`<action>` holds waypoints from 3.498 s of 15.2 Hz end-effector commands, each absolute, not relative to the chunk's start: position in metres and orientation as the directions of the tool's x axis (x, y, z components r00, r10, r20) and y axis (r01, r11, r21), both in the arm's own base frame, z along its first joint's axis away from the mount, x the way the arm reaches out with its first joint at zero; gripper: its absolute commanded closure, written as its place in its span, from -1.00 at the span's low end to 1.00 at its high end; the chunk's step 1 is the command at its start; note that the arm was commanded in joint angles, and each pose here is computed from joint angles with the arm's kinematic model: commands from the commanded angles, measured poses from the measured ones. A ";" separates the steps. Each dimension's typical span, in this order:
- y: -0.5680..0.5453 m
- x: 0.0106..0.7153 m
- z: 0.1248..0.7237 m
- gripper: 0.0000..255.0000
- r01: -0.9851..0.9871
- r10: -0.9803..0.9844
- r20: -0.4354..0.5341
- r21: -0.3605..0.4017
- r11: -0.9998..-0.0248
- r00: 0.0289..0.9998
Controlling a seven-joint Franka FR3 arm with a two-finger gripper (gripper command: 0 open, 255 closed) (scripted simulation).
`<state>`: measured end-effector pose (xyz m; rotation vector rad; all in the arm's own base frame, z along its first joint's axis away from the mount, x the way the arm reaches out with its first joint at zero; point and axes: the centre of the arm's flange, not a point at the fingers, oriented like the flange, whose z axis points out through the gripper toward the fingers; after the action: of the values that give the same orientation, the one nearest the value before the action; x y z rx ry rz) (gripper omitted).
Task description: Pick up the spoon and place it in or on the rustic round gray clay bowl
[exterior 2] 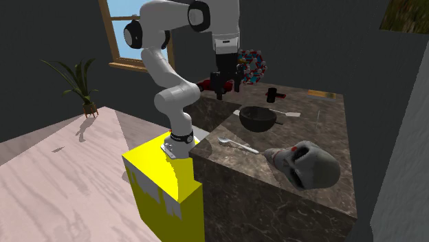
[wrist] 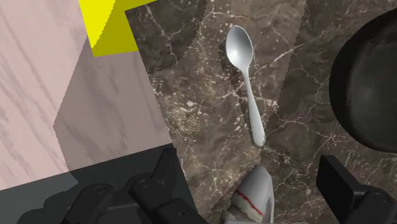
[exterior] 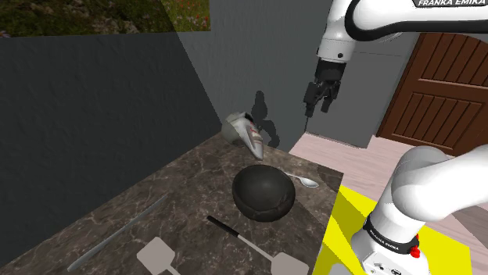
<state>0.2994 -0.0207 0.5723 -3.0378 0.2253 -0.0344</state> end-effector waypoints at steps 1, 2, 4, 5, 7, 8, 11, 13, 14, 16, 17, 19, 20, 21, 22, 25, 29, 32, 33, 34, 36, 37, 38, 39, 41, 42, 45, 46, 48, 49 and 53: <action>-0.021 0.299 0.572 -1.00 -0.146 -0.148 0.015 -0.096 -0.985 0.989; -0.018 0.298 0.559 -1.00 -0.140 -0.143 0.029 -0.099 -0.985 0.989; -0.011 0.295 0.534 -1.00 -0.127 -0.133 0.056 -0.103 -0.987 0.990; -0.008 0.294 0.521 -1.00 -0.121 -0.128 0.069 -0.105 -0.987 0.989; -0.001 0.293 0.495 -1.00 -0.108 -0.119 0.096 -0.108 -0.988 0.988; 0.002 0.292 0.482 -1.00 -0.102 -0.114 0.109 -0.110 -0.989 0.988; 0.011 0.292 0.443 -1.00 -0.082 -0.099 0.149 -0.115 -0.990 0.984; 0.018 0.292 0.417 -1.00 -0.069 -0.089 0.175 -0.117 -0.991 0.980; 0.021 0.293 0.404 -1.00 -0.063 -0.084 0.189 -0.118 -0.991 0.978; 0.028 0.294 0.379 -1.00 -0.049 -0.075 0.215 -0.120 -0.991 0.974; 0.029 0.295 0.372 -1.00 -0.046 -0.072 0.222 -0.121 -0.992 0.972; 0.030 0.297 0.362 -1.00 -0.046 -0.072 0.222 -0.121 -0.992 0.972; 0.031 0.298 0.356 -1.00 -0.046 -0.072 0.222 -0.121 -0.992 0.972; 0.032 0.299 0.351 -1.00 -0.046 -0.072 0.222 -0.121 -0.992 0.972; 0.032 0.301 0.346 -1.00 -0.046 -0.072 0.222 -0.121 -0.992 0.972; 0.034 0.304 0.333 -1.00 -0.046 -0.072 0.222 -0.121 -0.992 0.972; 0.034 0.304 0.333 -1.00 -0.046 -0.072 0.222 -0.121 -0.992 0.972; 0.034 0.304 0.333 -1.00 -0.046 -0.072 0.222 -0.121 -0.992 0.972; 0.034 0.304 0.333 1.00 -0.046 -0.072 0.222 -0.121 -0.992 0.972; 0.034 0.304 0.333 1.00 -0.046 -0.072 0.222 -0.121 -0.992 0.972; 0.034 0.304 0.333 1.00 -0.046 -0.072 0.222 -0.121 -0.992 0.972; 0.034 0.304 0.333 1.00 -0.046 -0.072 0.222 -0.121 -0.992 0.972; 0.034 0.304 0.333 1.00 -0.046 -0.072 0.222 -0.121 -0.992 0.972; 0.034 0.304 0.333 1.00 -0.046 -0.072 0.222 -0.121 -0.992 0.972; 0.034 0.304 0.333 1.00 -0.046 -0.072 0.222 -0.121 -0.992 0.972; 0.034 0.304 0.333 1.00 -0.046 -0.072 0.222 -0.121 -0.992 0.972; 0.034 0.304 0.349 1.00 -0.046 -0.072 0.222 -0.121 -0.992 0.972; 0.034 0.304 0.354 1.00 -0.046 -0.072 0.222 -0.121 -0.992 0.972; 0.034 0.304 0.365 1.00 -0.046 -0.072 0.222 -0.121 -0.992 0.972; 0.034 0.304 0.370 1.00 -0.046 -0.072 0.222 -0.121 -0.992 0.972; 0.034 0.304 0.391 1.00 -0.046 -0.072 0.222 -0.121 -0.992 0.972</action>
<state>0.3038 0.0323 0.3854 -3.0051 0.0900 -0.3456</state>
